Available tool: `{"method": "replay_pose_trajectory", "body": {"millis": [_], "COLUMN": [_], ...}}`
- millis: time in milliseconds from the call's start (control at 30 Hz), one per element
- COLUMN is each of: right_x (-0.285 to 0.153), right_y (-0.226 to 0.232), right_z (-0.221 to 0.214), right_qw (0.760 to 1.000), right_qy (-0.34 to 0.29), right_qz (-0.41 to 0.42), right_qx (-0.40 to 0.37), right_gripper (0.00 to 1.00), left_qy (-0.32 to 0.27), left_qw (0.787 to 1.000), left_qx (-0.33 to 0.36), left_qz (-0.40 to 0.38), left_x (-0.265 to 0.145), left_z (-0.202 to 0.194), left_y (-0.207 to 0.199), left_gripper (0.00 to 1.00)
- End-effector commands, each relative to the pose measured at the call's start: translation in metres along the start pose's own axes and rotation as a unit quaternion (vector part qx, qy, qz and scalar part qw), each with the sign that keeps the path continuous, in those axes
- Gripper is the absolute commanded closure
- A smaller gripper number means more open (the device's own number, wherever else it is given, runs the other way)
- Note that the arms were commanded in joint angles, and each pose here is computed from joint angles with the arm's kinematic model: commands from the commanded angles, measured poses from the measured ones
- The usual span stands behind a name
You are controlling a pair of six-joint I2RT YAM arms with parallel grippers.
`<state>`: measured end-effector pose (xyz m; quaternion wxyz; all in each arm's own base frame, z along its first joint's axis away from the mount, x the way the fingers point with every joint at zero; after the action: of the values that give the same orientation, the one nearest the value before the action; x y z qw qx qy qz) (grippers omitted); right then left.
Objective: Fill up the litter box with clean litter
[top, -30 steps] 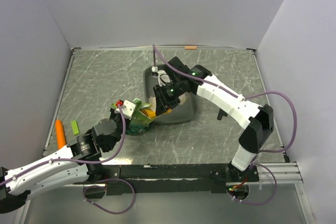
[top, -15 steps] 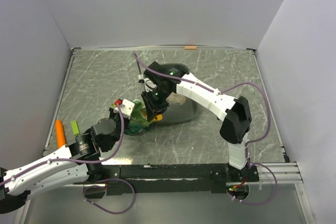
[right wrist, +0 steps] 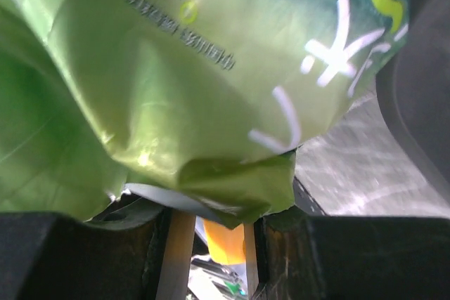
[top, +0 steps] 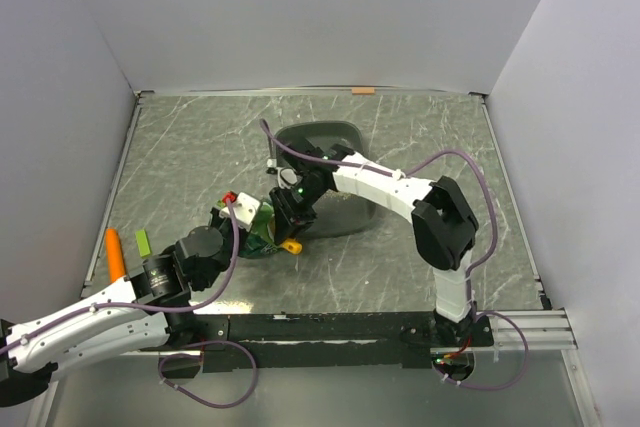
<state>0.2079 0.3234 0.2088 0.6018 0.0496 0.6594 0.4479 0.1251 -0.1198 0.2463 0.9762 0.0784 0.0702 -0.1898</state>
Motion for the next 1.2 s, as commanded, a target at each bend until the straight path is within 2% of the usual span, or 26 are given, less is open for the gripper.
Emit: {"method": "replay_pose_trajectory", "body": {"millis": [0, 200, 233, 433, 600, 767, 800, 867, 1167], "right_x": [0.019, 0.018, 0.017, 0.028, 0.027, 0.027, 0.024, 0.022, 0.003], "right_y": [-0.030, -0.042, -0.037, -0.039, -0.039, -0.046, -0.043, -0.045, -0.036], "right_z": [-0.002, -0.002, 0.005, 0.007, 0.017, 0.016, 0.017, 0.015, 0.005], "right_qw": [0.999, 0.991, 0.986, 0.970, 0.945, 0.926, 0.918, 0.914, 0.901], "right_qy": [-0.047, -0.109, -0.134, -0.159, -0.198, -0.209, -0.218, -0.219, -0.238], "right_qz": [0.018, 0.068, 0.097, 0.185, 0.257, 0.314, 0.329, 0.342, 0.360], "right_qx": [0.018, 0.026, 0.015, 0.002, -0.023, -0.008, -0.028, -0.015, -0.045], "right_gripper": [1.00, 1.00, 1.00, 1.00, 1.00, 1.00, 1.00, 1.00, 1.00], "left_qy": [-0.035, -0.031, -0.032, -0.034, -0.037, -0.042, -0.041, -0.042, -0.042], "left_qw": [0.998, 0.998, 0.998, 0.998, 0.998, 0.998, 0.998, 0.998, 0.998], "left_qx": [-0.026, -0.018, -0.017, -0.015, -0.015, -0.014, -0.013, -0.013, -0.011], "left_qz": [0.040, 0.043, 0.043, 0.044, 0.041, 0.036, 0.036, 0.036, 0.040], "left_x": [-0.001, 0.000, 0.000, -0.001, -0.001, -0.002, -0.002, -0.003, -0.003], "left_z": [0.014, 0.012, 0.012, 0.011, 0.010, 0.009, 0.009, 0.009, 0.009], "left_y": [0.009, 0.008, 0.008, 0.009, 0.010, 0.010, 0.010, 0.010, 0.011], "left_gripper": [0.99, 0.99, 0.99, 0.99, 0.99, 0.99, 0.99, 0.99, 0.99]}}
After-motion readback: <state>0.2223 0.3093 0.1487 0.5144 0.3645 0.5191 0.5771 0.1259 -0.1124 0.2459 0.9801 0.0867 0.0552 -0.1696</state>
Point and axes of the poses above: each gripper's point midway between its finger pads, its own x axis out along the fingers, its own y axis along the line the jaws close on, z = x × y, the point moved 10 cm from there along -x, back along the fingers, and after that the axes turned 5 degrees about -x, right-handed, at the moved point
